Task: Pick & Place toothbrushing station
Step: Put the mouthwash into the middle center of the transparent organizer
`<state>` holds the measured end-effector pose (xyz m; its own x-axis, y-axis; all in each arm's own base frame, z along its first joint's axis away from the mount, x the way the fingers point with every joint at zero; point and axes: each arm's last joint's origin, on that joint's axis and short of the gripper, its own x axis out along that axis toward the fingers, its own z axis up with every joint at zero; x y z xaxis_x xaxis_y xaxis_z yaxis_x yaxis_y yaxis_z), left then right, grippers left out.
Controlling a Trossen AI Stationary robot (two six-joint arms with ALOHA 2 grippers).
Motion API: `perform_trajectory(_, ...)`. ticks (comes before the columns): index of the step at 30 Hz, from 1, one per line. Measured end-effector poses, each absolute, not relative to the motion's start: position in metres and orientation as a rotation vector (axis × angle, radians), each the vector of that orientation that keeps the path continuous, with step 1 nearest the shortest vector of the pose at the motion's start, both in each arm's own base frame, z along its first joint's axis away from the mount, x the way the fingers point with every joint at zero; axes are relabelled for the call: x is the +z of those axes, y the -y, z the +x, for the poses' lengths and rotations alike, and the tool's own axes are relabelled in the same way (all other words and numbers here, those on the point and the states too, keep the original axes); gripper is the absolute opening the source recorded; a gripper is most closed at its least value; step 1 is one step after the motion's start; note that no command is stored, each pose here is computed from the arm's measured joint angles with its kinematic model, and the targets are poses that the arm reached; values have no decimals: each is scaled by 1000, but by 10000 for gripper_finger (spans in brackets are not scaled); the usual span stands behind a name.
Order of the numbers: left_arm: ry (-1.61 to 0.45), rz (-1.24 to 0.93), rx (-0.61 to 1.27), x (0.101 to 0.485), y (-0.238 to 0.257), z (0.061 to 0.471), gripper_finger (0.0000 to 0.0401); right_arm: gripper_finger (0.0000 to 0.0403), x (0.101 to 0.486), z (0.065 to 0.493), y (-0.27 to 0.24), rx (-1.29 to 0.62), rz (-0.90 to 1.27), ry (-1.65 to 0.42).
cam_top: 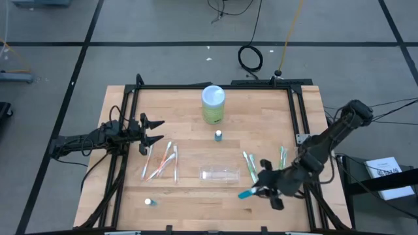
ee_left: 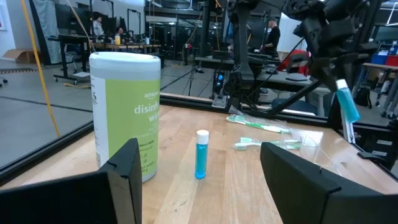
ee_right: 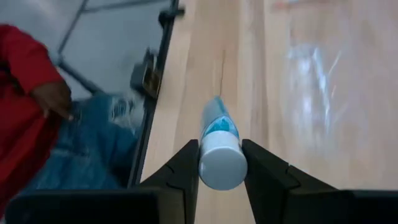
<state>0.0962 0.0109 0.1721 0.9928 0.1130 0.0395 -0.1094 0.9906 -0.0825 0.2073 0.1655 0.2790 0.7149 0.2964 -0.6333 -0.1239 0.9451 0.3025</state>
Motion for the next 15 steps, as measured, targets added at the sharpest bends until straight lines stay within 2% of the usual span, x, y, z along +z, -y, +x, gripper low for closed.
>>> perform_trajectory(9,44,-80,111,172,-11,96,232,92,289,241,-133,336,167,-616)
perform_trajectory(15,44,-80,112,172,-11,96,232,92,300,261,-119,339,125,-664)
